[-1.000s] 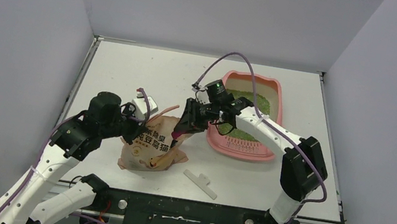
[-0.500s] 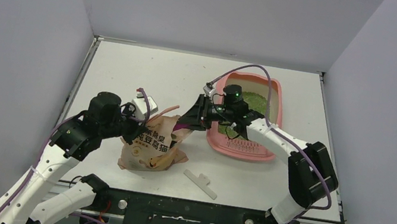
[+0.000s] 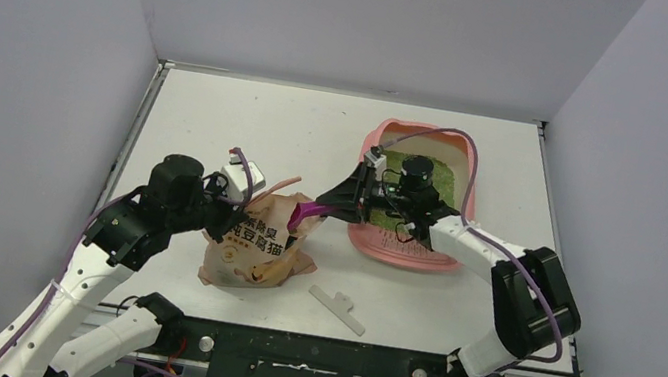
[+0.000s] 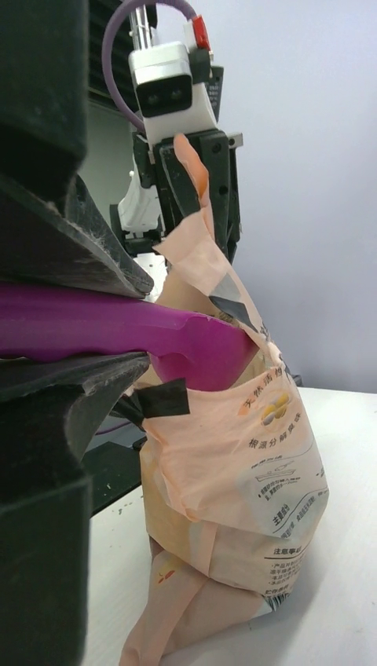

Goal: Fill the litter box with clean litter
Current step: 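Scoop the cat litter from the cat litter bag.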

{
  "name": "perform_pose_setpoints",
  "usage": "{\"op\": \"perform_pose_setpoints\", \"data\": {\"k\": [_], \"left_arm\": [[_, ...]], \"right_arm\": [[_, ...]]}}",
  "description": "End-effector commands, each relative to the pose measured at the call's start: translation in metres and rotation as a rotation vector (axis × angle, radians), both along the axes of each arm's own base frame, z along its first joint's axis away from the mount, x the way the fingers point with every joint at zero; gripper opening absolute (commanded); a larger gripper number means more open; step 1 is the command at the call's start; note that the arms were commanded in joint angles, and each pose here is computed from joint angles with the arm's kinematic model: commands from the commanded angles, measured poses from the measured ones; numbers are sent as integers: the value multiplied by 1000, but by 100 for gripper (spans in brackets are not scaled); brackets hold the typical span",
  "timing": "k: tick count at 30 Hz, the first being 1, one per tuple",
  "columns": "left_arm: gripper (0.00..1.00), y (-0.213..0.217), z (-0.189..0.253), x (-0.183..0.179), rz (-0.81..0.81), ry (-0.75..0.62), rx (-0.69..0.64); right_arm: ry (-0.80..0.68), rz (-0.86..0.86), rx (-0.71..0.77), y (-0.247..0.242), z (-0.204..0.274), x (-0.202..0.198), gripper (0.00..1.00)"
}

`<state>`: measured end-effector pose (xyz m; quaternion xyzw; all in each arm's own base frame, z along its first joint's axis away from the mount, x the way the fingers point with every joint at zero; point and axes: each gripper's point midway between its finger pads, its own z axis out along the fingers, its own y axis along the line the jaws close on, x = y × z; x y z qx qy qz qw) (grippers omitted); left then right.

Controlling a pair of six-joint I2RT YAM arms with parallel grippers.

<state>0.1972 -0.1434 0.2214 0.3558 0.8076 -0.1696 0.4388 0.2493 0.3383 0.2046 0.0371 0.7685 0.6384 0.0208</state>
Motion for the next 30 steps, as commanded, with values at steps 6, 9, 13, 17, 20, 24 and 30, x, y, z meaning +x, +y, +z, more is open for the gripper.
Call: {"op": "perform_pose_setpoints", "data": {"k": [6, 9, 13, 17, 20, 24, 30], "left_arm": [[0, -17, 54, 14, -23, -169, -129], [0, -17, 55, 14, -21, -172, -133], [0, -17, 57, 14, -21, -177, -136], [0, -17, 58, 14, -20, -178, -139], [0, -17, 58, 14, -21, -179, -140], [0, -18, 58, 14, -24, -177, -139], [0, -19, 58, 14, -26, -175, -142]], "right_arm": [[-114, -24, 81, -32, 35, -2, 0], [-110, -24, 64, -38, 31, -4, 0], [-111, -28, 54, -47, 31, -5, 0], [-109, -37, 55, -56, 32, -4, 0], [-109, -38, 49, -59, 30, -5, 0], [-110, -33, 9, -62, 24, -7, 0], [-120, -32, 6, -62, 25, -7, 0]]}}
